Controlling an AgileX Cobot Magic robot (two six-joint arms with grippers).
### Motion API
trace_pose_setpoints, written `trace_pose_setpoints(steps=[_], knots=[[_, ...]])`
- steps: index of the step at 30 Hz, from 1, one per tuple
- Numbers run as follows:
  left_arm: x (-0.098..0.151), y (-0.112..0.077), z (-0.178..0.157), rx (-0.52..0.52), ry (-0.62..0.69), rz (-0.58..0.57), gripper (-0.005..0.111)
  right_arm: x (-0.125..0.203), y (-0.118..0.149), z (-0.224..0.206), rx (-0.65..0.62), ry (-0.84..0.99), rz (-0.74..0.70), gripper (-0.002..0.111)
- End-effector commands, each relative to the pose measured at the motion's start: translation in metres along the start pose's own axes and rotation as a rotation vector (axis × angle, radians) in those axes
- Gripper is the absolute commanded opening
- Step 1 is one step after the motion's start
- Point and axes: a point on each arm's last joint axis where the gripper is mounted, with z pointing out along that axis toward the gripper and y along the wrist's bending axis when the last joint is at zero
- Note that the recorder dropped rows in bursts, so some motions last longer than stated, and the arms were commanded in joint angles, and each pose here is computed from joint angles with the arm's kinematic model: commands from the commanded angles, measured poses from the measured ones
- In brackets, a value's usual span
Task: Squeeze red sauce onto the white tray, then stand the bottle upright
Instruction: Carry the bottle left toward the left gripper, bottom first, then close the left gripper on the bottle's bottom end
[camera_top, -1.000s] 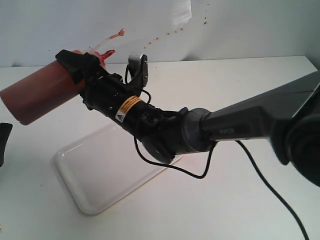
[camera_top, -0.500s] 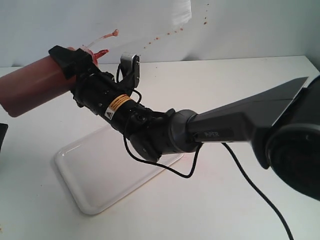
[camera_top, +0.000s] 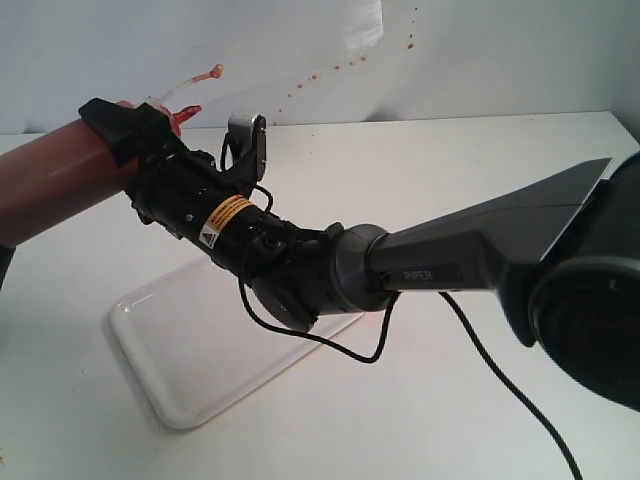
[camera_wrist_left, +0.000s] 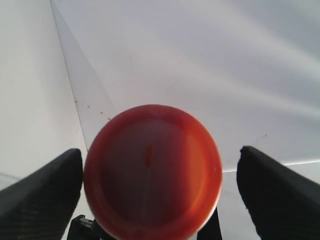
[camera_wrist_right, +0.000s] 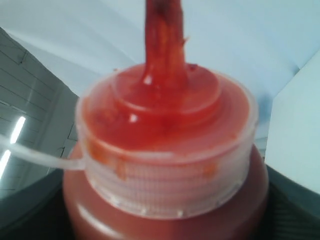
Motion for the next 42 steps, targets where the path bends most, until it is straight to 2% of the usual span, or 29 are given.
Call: trace_pose_setpoints(steps=[1, 7, 9, 12, 15, 18, 22, 26, 31, 34, 37, 39, 42], knots=[[0.0, 0.001, 0.002, -0.017, 0.004, 0.015, 0.079, -0.001, 0.018, 0.004, -0.095, 0.009, 0.002, 0.0], [0.0, 0.001, 0.002, -0.021, 0.001, 0.014, 0.079, 0.001, 0.009, 0.005, -0.003, 0.029, 0.059, 0.0], [0.0, 0.001, 0.002, -0.021, -0.003, 0.013, 0.078, -0.001, 0.008, 0.004, 0.0, 0.042, 0.045, 0.0], [-0.005, -0.003, 0.005, -0.003, -0.051, -0.015, 0.073, -0.004, 0.006, 0.001, 0.002, 0.171, -0.027, 0.0], [-0.006, -0.008, 0.011, -0.002, -0.048, -0.009, 0.073, -0.004, 0.005, 0.001, 0.006, 0.196, -0.008, 0.0], [0.003, -0.01, 0.013, 0.008, 0.057, 0.039, 0.074, -0.007, 0.005, 0.001, 0.002, 0.167, -0.013, 0.0], [0.013, -0.011, 0.012, 0.025, 0.165, 0.071, 0.083, -0.017, 0.005, 0.0, -0.002, 0.145, -0.015, 0.0], [0.013, -0.006, 0.012, -0.032, 0.171, 0.085, 0.083, -0.028, 0.008, -0.001, -0.044, 0.13, -0.015, 0.0], [0.017, -0.008, 0.011, -0.005, 0.215, 0.109, 0.084, -0.055, 0.004, -0.006, -0.033, 0.077, -0.012, 0.0], [0.018, -0.008, 0.011, -0.011, 0.217, 0.126, 0.084, -0.073, 0.006, -0.01, -0.07, 0.078, -0.016, 0.0], [0.022, -0.01, 0.01, 0.016, 0.27, 0.105, 0.08, -0.084, 0.006, -0.013, -0.082, 0.061, -0.03, 0.0], [0.028, -0.013, 0.008, 0.053, 0.338, 0.107, 0.074, -0.089, 0.006, -0.014, -0.079, 0.045, -0.029, 0.0], [0.035, -0.012, 0.007, 0.049, 0.417, 0.155, 0.064, -0.089, 0.005, -0.014, -0.077, 0.044, -0.028, 0.0]])
